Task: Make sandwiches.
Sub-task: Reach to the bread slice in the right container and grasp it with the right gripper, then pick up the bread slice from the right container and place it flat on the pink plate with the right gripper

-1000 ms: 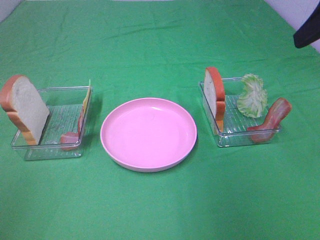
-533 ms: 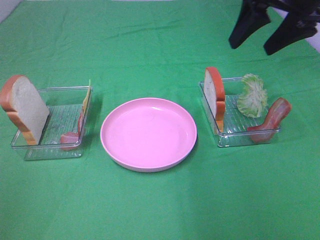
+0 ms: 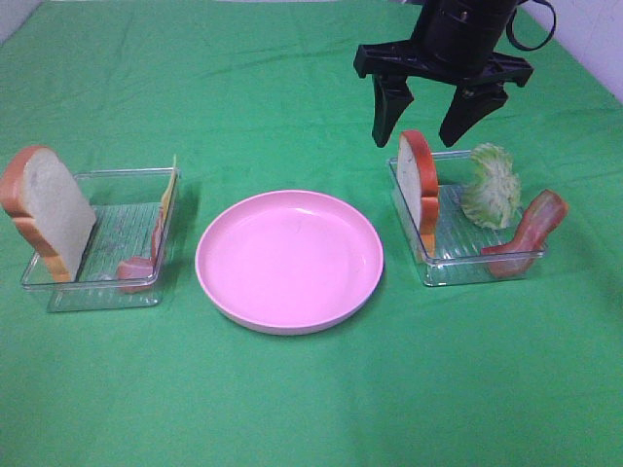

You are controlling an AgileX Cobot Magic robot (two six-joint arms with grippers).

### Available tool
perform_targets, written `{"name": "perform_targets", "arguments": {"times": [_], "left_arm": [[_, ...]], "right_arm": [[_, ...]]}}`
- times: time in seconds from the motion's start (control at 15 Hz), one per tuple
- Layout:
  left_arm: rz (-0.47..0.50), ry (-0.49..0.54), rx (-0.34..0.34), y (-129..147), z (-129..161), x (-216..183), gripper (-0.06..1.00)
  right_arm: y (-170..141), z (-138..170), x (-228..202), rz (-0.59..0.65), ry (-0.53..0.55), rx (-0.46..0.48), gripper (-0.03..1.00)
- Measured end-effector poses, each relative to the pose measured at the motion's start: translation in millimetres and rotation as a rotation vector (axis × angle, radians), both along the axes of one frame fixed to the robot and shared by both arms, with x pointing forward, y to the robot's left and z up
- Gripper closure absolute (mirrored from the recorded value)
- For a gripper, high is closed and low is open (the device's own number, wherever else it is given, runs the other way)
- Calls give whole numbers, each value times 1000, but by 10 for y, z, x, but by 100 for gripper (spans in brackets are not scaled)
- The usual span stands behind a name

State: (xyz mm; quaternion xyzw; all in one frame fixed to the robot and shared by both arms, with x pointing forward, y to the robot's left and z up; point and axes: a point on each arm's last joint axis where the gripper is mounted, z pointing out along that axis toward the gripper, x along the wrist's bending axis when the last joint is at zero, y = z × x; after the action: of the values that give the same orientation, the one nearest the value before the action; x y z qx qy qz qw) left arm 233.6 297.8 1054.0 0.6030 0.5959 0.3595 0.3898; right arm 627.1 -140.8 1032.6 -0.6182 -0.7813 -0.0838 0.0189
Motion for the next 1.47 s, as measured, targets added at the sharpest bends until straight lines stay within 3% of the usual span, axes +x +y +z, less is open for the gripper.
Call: {"name": "perform_targets", "arguments": {"times": [0.33, 0.6, 0.73, 0.8, 0.87, 0.93, 1.2, 1.47], "left_arm": [[0, 0, 0, 0, 0, 0, 30], [0, 0, 0, 0, 0, 0, 30], [0, 0, 0, 0, 0, 0, 30], [0, 0, 0, 0, 0, 0, 30], [0, 0, 0, 0, 0, 0, 30], [0, 0, 0, 0, 0, 0, 30], [0, 0, 0, 0, 0, 0, 30], [0, 0, 0, 0, 0, 0, 30]], "right_arm": [[-15, -332, 199, 11, 8, -104, 25], [-1, -516, 285, -2, -5, -118, 30], [1, -556, 292, -1, 4, -122, 42], [2, -561, 293, -1, 5, -122, 51], [-3, -574, 297, 0, 5, -129, 68], [-8, -574, 296, 1, 6, -135, 76], [-11, -505, 303, -1, 10, -142, 77], [10, -203, 361, -6, -58, -117, 77]]}}
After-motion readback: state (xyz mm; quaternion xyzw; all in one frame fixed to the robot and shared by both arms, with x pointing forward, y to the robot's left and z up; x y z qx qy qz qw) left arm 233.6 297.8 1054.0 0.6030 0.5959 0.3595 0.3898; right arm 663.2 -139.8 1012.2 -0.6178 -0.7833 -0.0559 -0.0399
